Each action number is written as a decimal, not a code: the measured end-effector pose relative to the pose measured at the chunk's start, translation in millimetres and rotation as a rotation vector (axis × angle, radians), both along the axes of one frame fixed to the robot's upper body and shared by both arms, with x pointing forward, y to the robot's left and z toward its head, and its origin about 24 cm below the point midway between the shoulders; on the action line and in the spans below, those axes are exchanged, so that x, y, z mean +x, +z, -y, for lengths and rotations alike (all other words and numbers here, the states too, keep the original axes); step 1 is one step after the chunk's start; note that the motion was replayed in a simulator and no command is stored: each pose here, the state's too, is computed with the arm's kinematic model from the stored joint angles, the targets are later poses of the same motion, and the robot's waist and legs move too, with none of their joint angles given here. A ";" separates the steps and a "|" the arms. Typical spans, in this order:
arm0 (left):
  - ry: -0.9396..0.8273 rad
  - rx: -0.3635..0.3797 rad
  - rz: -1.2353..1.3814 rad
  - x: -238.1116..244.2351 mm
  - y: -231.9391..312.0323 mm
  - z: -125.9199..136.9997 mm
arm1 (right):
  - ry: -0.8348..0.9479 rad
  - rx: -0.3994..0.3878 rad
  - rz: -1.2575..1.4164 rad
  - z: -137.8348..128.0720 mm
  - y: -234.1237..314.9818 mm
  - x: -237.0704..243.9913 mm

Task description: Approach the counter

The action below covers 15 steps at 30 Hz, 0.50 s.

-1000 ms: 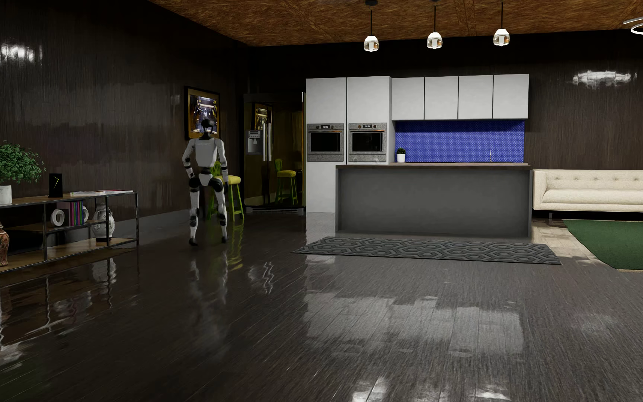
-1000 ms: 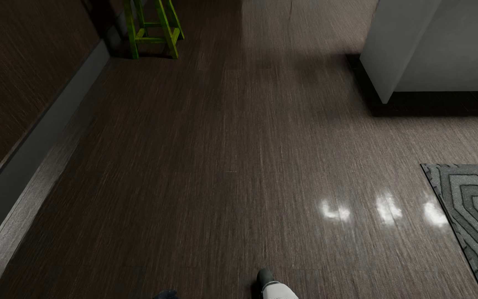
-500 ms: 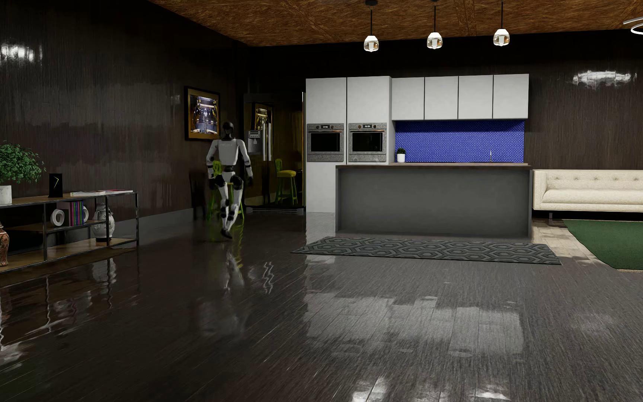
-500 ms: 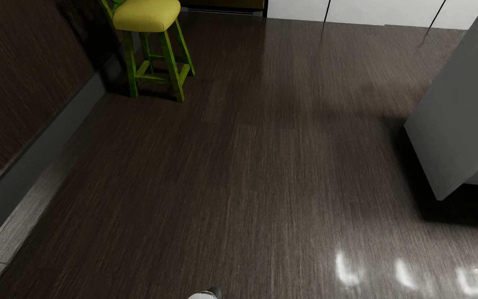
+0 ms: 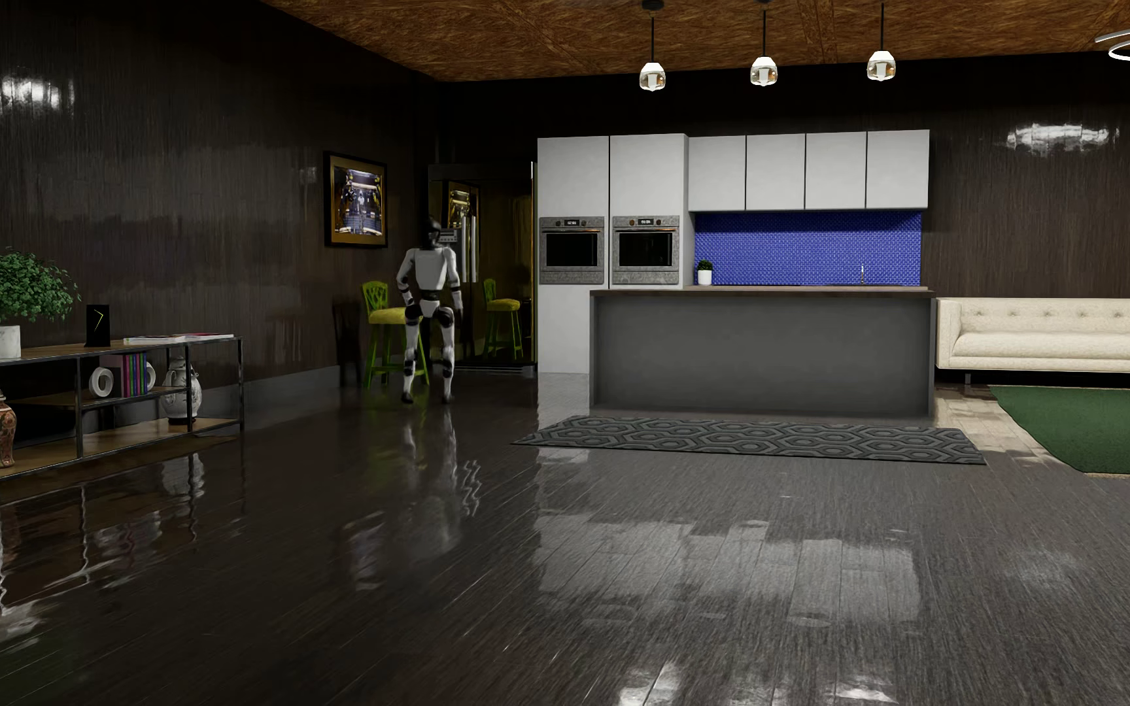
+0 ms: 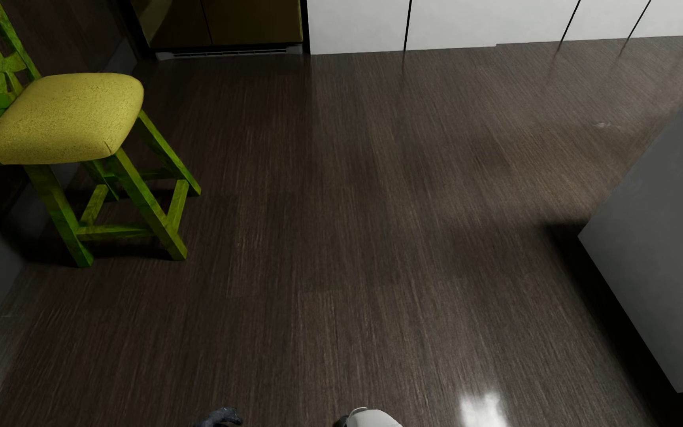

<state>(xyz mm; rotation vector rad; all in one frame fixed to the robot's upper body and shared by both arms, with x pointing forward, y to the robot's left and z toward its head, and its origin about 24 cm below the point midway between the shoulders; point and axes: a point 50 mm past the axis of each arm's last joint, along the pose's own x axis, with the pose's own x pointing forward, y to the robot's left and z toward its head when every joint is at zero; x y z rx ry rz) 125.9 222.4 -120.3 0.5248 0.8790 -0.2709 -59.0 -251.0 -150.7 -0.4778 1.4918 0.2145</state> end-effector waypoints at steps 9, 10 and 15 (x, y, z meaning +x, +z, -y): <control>0.035 0.081 -0.357 -92.9 -36.3 -12.3 | 0.048 0.066 0.126 -20.1 -5.9 44.6; 0.043 0.084 -0.421 -115.2 -38.8 -11.9 | 0.049 0.094 0.212 -27.5 -3.7 67.9; 0.043 0.034 -0.569 -177.6 -39.1 8.3 | 0.117 0.175 0.564 -45.3 28.2 161.3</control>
